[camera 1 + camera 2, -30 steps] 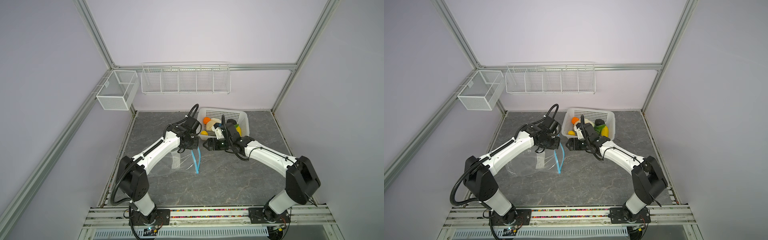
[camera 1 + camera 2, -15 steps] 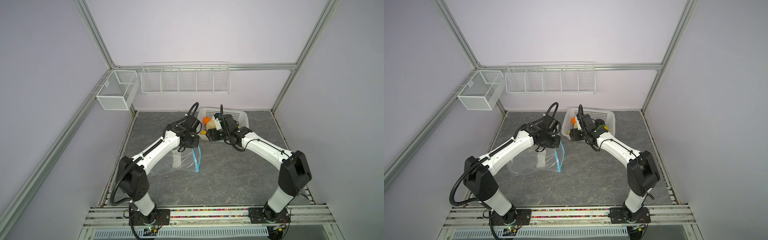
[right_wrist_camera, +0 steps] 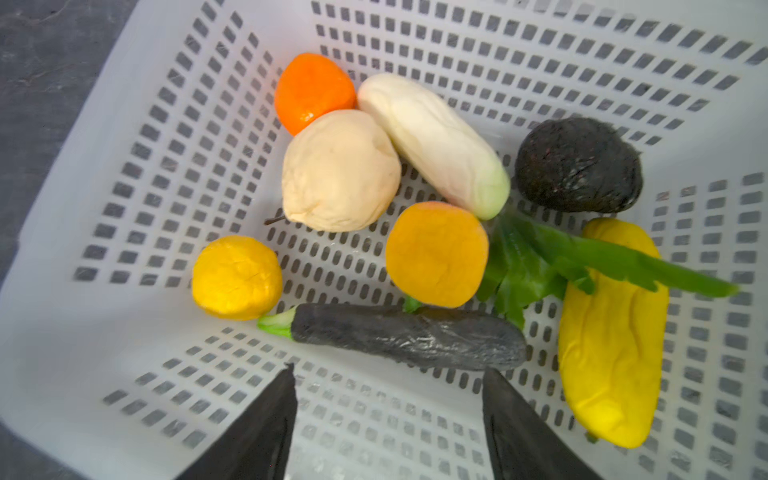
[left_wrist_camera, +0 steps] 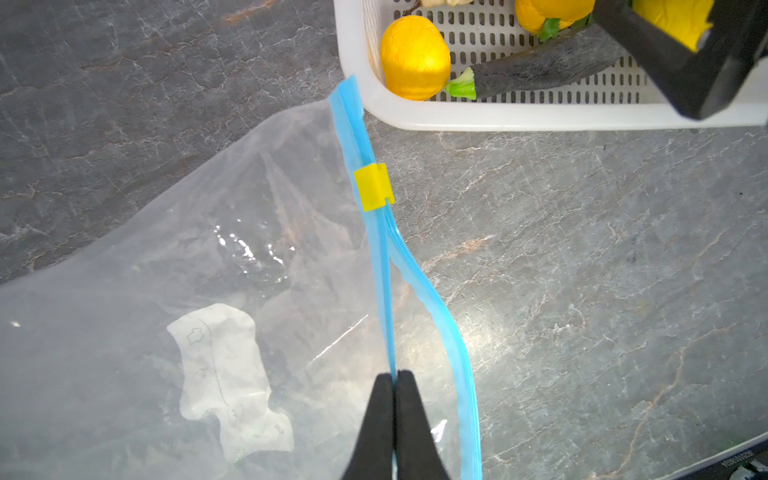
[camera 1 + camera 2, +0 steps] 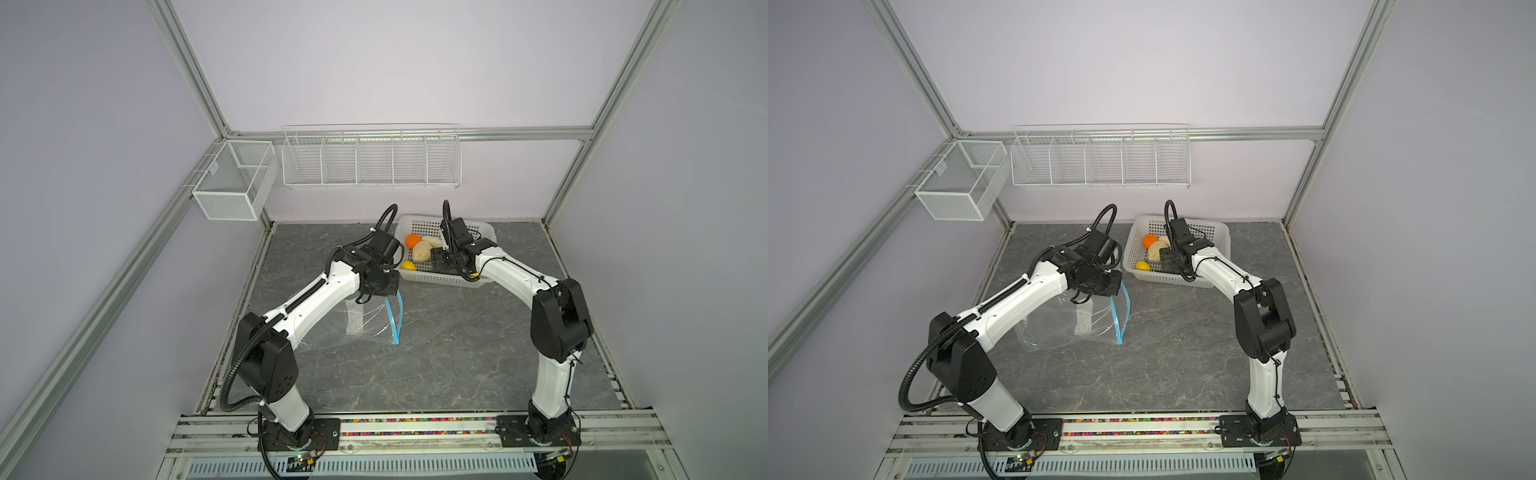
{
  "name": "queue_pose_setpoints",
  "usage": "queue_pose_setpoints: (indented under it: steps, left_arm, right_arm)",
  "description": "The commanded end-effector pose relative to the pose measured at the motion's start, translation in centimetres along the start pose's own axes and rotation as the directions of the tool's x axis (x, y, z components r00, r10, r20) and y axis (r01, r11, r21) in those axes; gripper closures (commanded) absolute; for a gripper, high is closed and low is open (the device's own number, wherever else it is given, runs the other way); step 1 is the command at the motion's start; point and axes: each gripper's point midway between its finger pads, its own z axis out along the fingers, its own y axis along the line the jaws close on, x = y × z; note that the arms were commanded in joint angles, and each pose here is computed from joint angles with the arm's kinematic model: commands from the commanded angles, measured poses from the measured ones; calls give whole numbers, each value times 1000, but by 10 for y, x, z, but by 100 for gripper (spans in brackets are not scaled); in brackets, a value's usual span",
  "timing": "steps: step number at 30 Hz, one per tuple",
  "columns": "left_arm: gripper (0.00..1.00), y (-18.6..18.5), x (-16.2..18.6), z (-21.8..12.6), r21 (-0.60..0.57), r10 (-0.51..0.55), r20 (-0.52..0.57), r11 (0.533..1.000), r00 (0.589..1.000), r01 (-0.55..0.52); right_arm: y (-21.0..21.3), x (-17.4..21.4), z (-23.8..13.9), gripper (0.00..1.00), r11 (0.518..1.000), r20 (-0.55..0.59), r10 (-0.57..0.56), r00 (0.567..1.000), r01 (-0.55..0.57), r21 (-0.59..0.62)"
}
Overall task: Place the food in the zip-top bag and seal the zipper
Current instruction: 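Move the right gripper over the basket and lower onto the yellow-red mango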
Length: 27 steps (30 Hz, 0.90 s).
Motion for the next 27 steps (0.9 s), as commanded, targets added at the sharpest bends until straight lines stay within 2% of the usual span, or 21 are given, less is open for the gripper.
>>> queue_pose_setpoints:
  steps: [1, 19, 27]
  left_arm:
    - [100, -5, -5, 0, 18, 3, -1, 1000, 1000, -3]
    - [100, -9, -8, 7, 26, 3, -17, 1000, 1000, -3]
    - [100, -9, -7, 13, 27, 4, -25, 1000, 1000, -3]
  right_arm:
    - [-16, -2, 11, 28, 998, -22, -23, 999, 24, 57]
    - [-31, -9, 70, 28, 994, -106, -13, 994, 25, 111]
    - [-26, -3, 84, 26, 996, -132, -22, 991, 33, 86]
